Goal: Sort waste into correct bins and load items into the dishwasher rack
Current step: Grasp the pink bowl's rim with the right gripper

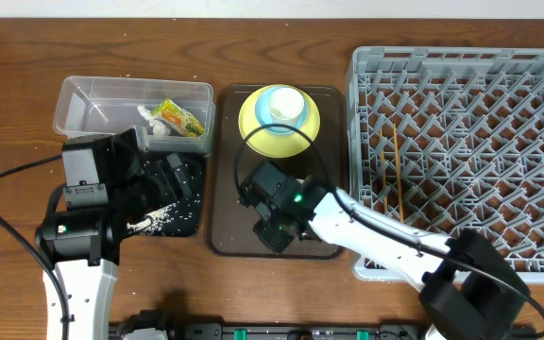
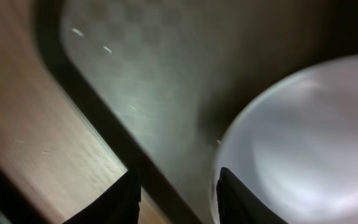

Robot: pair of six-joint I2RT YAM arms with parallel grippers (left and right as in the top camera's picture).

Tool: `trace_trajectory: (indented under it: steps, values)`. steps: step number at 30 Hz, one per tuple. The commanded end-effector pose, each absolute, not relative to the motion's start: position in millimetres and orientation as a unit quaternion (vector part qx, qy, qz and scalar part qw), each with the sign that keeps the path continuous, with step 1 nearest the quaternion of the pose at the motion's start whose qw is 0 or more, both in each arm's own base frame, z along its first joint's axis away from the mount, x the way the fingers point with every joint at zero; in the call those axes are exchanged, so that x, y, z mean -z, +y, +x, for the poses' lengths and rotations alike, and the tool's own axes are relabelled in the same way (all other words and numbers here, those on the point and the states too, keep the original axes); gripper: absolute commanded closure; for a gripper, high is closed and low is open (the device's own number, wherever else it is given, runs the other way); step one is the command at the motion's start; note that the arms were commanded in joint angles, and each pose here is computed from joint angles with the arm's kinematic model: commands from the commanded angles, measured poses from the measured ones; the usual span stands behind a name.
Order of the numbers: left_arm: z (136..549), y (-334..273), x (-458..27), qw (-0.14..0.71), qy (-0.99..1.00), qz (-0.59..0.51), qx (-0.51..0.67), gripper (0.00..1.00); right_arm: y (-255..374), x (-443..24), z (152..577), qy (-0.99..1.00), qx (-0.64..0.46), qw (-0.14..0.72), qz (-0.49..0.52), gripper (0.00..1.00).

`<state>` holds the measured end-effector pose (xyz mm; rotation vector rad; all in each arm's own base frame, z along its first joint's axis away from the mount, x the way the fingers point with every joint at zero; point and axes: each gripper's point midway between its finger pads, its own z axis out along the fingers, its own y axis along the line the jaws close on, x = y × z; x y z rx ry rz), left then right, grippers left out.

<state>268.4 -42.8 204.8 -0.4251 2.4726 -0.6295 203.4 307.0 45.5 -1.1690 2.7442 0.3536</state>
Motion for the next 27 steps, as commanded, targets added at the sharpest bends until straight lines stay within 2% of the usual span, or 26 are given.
trace_trajectory:
  steps: [1,8,19,22,24,27]
  values:
    - [269,-41,-206,0.278,0.92,-0.155,0.229,0.1,298,-38,211,0.923,-0.072,0.087,-0.369,0.64]
    - [269,-41,-206,0.278,0.92,-0.155,0.229,0.1,297,-37,212,0.926,-0.061,0.094,-0.36,0.82]
    - [269,-41,-206,0.278,0.92,-0.155,0.229,0.1,298,-24,205,0.923,-0.066,0.098,-0.367,0.83]
    - [269,-41,-206,0.278,0.92,-0.155,0.229,0.1,299,-24,205,0.923,-0.066,0.1,-0.367,0.89]
    - [269,-41,-206,0.278,0.92,-0.155,0.229,0.1,301,-25,207,0.922,-0.069,0.106,-0.366,0.99]
    - [269,-41,-206,0.278,0.92,-0.155,0.229,0.1,309,-31,213,0.92,-0.081,0.123,-0.363,0.99]
